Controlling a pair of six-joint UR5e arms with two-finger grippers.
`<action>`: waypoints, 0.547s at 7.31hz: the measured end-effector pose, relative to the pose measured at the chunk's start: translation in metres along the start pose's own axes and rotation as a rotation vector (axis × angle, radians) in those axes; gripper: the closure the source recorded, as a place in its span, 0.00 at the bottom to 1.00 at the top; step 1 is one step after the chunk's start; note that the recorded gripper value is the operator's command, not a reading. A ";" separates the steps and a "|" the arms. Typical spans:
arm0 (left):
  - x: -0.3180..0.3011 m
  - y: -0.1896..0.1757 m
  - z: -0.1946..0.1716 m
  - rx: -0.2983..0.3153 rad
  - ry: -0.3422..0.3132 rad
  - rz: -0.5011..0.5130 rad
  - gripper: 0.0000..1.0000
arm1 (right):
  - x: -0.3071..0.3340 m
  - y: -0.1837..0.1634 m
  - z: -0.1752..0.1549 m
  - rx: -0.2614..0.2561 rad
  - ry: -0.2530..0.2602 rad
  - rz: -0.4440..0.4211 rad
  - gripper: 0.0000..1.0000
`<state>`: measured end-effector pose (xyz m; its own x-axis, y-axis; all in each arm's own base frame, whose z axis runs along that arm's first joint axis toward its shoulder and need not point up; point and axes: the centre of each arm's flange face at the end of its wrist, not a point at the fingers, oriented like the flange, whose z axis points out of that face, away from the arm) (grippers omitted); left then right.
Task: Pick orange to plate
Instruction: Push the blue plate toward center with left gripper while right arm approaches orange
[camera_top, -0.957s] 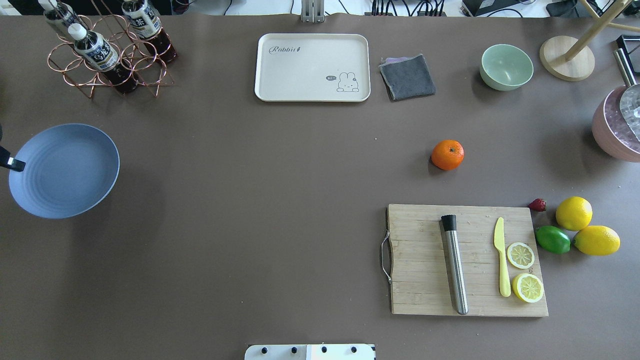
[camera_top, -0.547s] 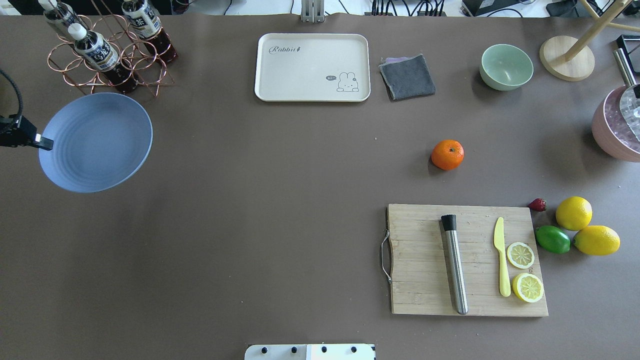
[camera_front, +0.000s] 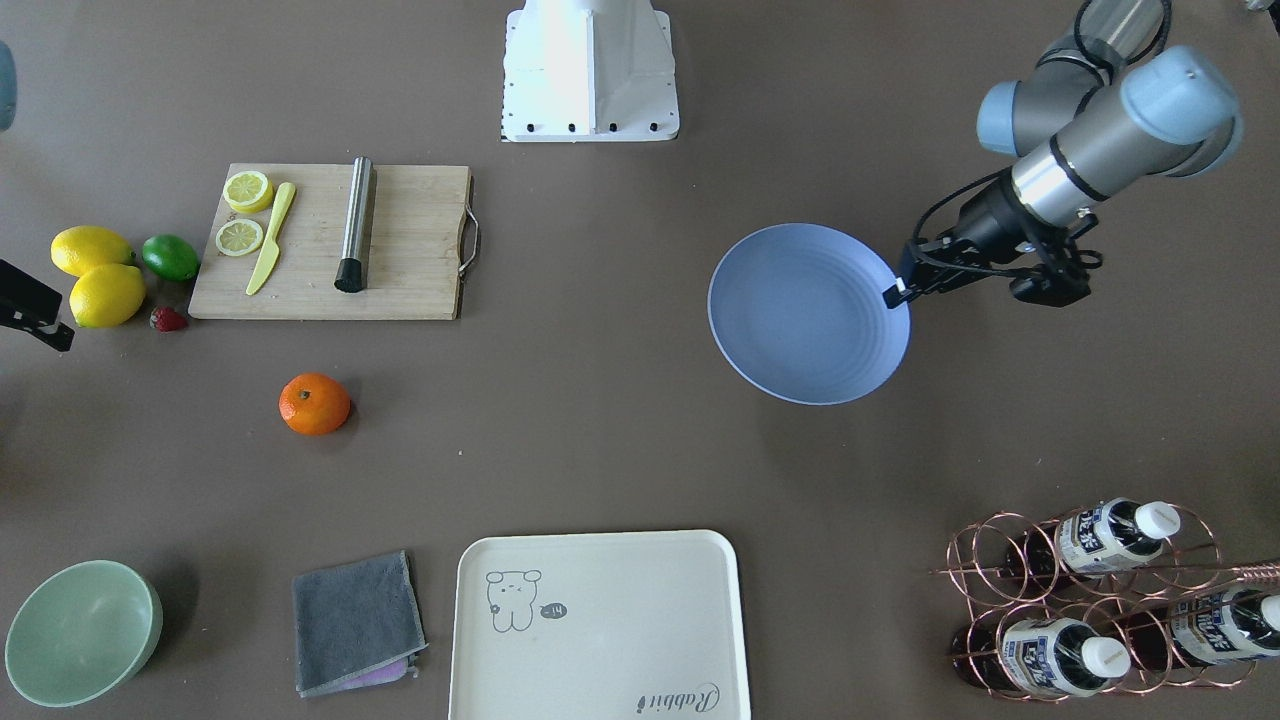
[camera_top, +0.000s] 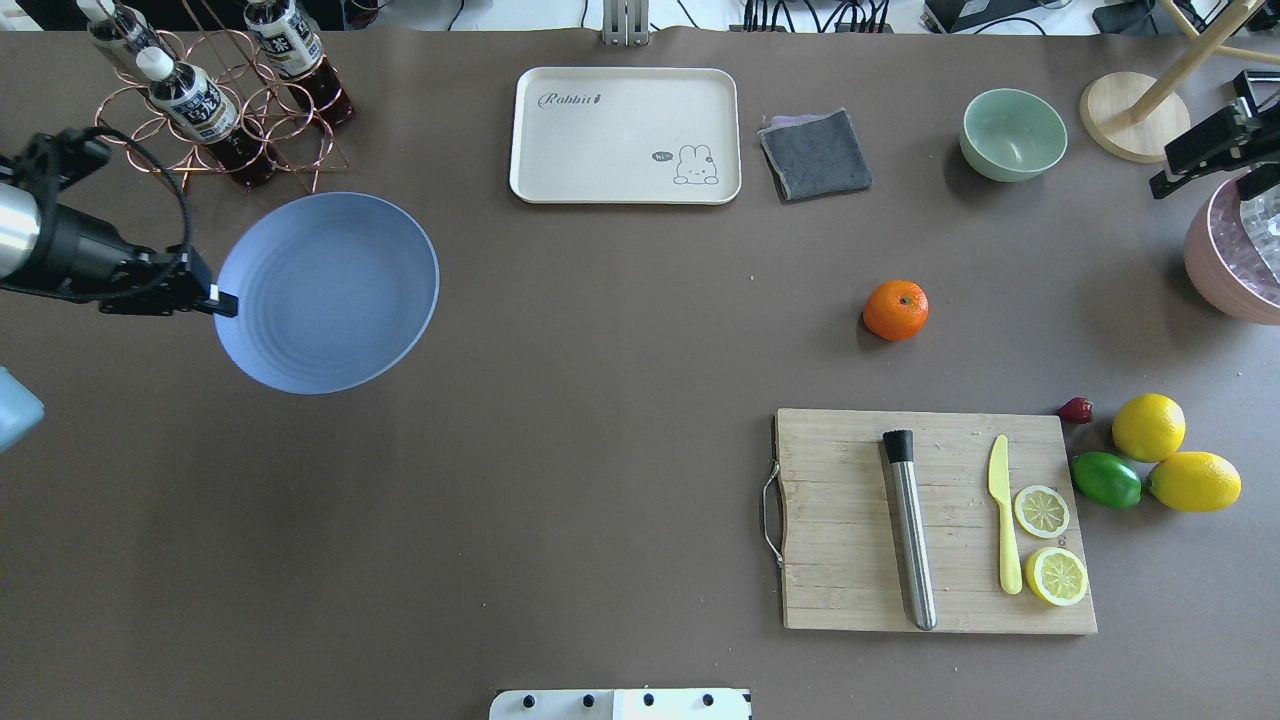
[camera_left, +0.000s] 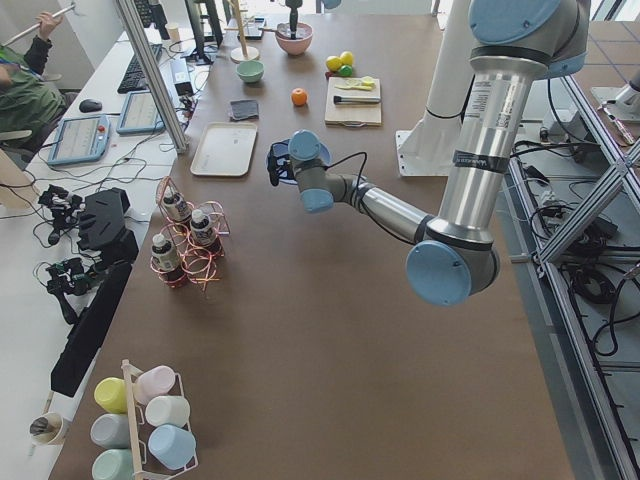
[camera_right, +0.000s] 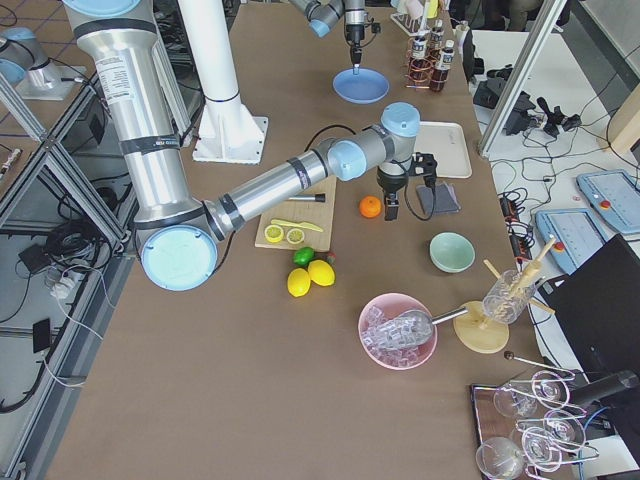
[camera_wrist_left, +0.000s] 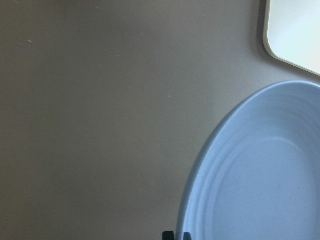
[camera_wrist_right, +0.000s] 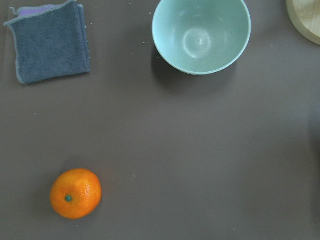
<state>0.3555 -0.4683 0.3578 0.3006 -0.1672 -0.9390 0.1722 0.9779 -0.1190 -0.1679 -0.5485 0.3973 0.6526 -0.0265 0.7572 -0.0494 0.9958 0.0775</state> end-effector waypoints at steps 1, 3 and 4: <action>0.040 0.015 0.026 0.015 -0.021 -0.013 1.00 | -0.025 0.005 0.015 0.009 -0.001 0.012 0.00; 0.095 0.056 0.079 0.040 -0.049 -0.015 1.00 | -0.065 0.012 0.044 0.013 0.015 0.035 0.00; 0.113 0.073 0.102 0.055 -0.059 -0.010 1.00 | -0.076 0.011 0.056 0.007 0.022 0.039 0.00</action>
<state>0.4977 -0.4290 0.2758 0.3532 -0.1860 -0.9169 0.2265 0.9679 -0.1091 -0.2603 -0.5401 0.3764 0.6662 0.0146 0.7457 -0.0805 0.9954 0.0524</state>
